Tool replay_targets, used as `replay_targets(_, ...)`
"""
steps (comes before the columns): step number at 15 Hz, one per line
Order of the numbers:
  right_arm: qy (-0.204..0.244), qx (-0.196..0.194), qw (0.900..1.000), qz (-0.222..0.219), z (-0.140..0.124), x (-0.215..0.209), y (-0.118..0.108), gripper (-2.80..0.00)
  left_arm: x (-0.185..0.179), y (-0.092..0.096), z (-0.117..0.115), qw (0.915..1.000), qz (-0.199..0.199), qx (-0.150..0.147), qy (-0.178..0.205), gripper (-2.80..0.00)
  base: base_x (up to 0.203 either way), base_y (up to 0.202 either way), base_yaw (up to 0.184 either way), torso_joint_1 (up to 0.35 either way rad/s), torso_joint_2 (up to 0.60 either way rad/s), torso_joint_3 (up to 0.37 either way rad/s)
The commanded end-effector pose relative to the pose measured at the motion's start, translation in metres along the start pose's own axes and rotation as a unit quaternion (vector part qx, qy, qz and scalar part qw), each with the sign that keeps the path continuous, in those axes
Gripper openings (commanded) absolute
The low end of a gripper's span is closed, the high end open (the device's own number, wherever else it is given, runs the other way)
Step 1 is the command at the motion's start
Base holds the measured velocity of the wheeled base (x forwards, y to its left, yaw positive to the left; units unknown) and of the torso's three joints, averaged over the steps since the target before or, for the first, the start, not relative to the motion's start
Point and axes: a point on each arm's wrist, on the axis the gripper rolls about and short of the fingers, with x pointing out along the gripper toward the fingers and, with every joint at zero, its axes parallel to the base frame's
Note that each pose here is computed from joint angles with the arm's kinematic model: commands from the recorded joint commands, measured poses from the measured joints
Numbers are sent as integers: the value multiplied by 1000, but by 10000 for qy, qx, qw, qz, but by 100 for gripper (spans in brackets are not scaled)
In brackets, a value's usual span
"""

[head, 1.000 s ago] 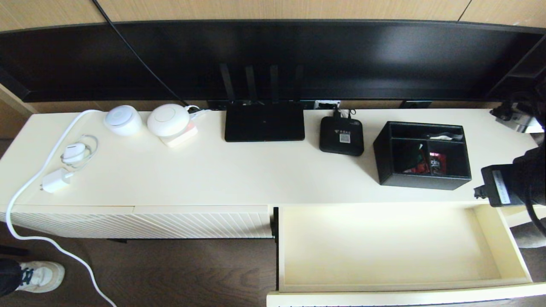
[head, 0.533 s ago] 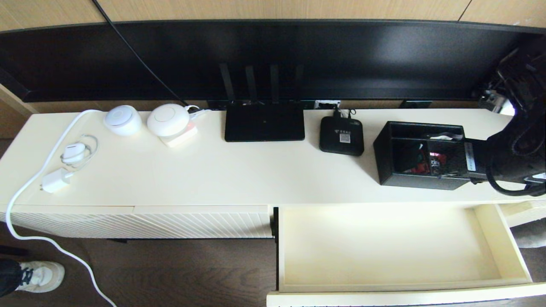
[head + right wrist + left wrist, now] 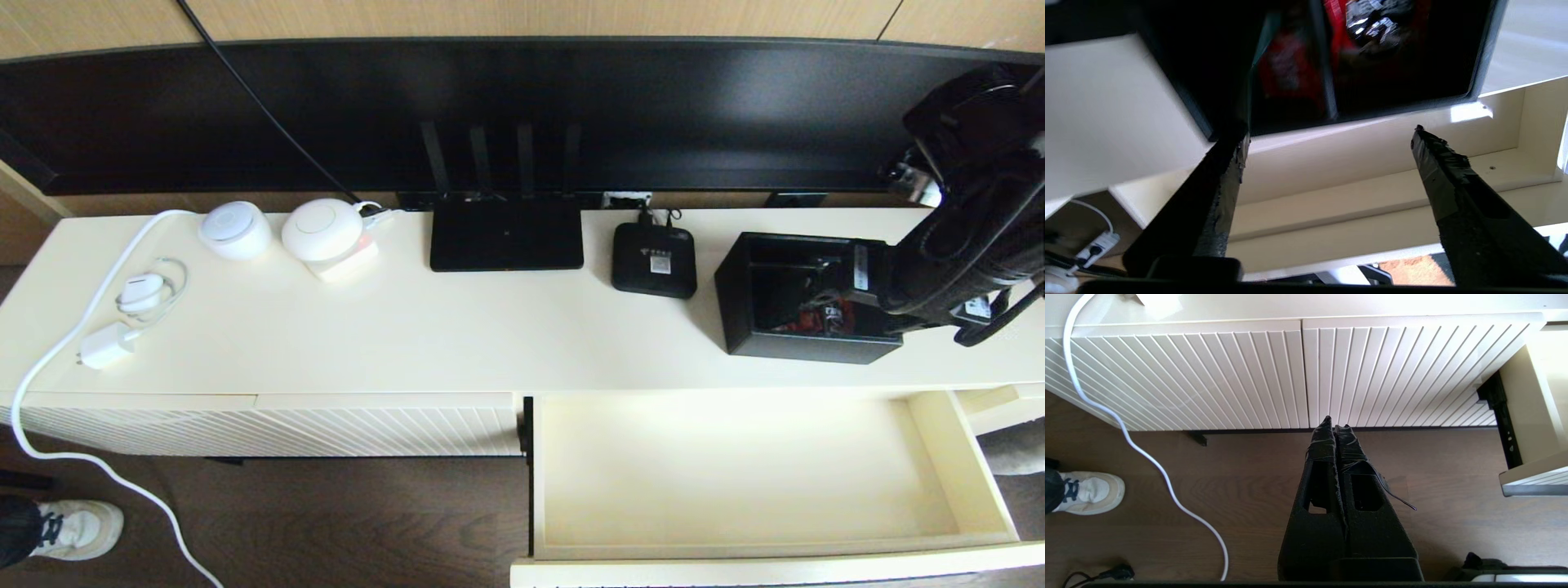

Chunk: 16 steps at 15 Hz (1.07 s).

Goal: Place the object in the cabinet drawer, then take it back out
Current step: Put the storage box in the drawer

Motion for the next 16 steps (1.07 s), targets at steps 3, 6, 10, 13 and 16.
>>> replay_targets(3,253,57,9996,-111,6,12,-5,0,0,0,0,10000,1,1,10,-280,0,0,0,0,0,0)
replay_targets(6,240,107,9996,-37,8,5,-9,0,0,0,0,10000,1,1,10,-280,0,0,0,0,0,0)
replay_targets(10,199,56,9985,501,8,-40,-12,0,0,0,0,10000,1,1,10,-280,0,0,0,0,0,0)
replay_targets(13,168,40,9988,457,5,-48,-14,0,0,0,0,10000,1,1,3,-280,0,0,0,0,0,0)
replay_targets(16,401,49,9988,265,2,-33,-18,0,0,0,0,10000,1,1,9,-280,0,0,0,0,0,0)
